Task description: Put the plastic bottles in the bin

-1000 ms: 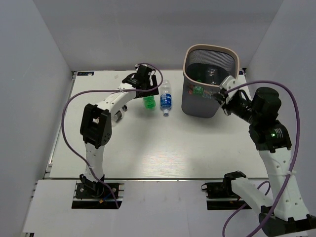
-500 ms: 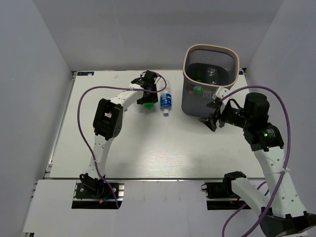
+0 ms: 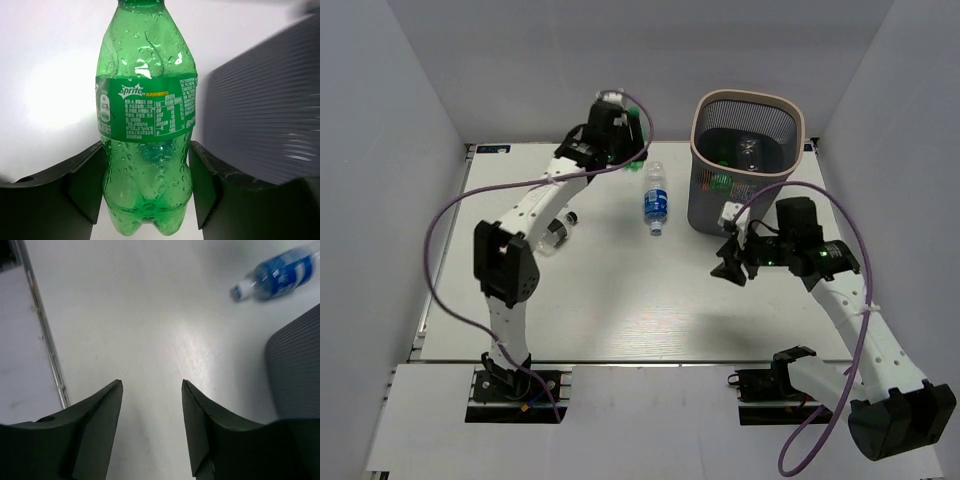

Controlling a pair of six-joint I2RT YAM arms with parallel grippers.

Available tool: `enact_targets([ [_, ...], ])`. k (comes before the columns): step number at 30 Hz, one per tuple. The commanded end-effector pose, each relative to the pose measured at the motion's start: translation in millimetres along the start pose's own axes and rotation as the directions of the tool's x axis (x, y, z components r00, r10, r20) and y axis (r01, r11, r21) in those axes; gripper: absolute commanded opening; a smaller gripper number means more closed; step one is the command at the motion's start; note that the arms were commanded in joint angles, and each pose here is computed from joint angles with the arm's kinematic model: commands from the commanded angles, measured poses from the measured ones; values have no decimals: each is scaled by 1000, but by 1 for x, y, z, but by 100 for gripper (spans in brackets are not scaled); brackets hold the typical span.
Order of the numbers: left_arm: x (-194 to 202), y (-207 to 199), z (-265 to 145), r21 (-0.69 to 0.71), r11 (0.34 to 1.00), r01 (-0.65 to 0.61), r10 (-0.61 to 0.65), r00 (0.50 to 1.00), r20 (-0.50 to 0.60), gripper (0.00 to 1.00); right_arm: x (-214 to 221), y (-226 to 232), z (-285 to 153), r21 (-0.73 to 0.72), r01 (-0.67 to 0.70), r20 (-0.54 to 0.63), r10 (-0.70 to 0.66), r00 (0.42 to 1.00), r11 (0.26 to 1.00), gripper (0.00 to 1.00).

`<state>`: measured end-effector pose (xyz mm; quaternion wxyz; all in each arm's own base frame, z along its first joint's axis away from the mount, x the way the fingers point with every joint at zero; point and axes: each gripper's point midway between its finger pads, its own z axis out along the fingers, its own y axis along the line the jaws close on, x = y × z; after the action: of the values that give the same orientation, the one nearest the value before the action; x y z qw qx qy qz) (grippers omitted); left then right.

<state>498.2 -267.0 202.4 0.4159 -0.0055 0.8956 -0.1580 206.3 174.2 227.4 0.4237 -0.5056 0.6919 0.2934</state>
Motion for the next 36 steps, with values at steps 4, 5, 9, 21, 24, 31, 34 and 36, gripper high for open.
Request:
enact_targets([
  [4, -151, -146, -169, 607, 760, -231, -121, 868, 482, 19, 64, 12, 16, -53, -10, -185, 0, 983, 999, 0],
  [5, -155, -161, -186, 662, 709, -242, -156, 862, 483, 19, 74, 14, 19, -58, -24, -204, 12, 979, 998, 0],
  [9, -153, -202, -196, 794, 547, -265, -208, 876, 436, 21, 94, 14, 22, -36, -26, -249, 16, 968, 999, 0],
  [21, -125, -269, -144, 882, 419, -216, -229, 915, 333, 98, 93, 5, 25, 19, -23, -237, 27, 971, 1000, 40],
  [24, -127, -271, -148, 878, 429, -213, -247, 907, 341, 100, 90, 2, 26, 34, -22, -219, 29, 975, 999, 90],
  [31, -172, -271, -216, 867, 399, -300, -341, 829, 443, 100, 81, 5, 42, -37, -84, -192, 75, 979, 996, 90],
  [34, -184, -256, -251, 846, 431, -314, -348, 807, 477, 100, 70, -4, 50, -25, -116, -173, 110, 979, 993, 70],
  [36, -165, -231, -225, 789, 566, -238, -264, 855, 447, 100, 58, -21, 60, 29, -155, -154, 157, 975, 988, 6],
])
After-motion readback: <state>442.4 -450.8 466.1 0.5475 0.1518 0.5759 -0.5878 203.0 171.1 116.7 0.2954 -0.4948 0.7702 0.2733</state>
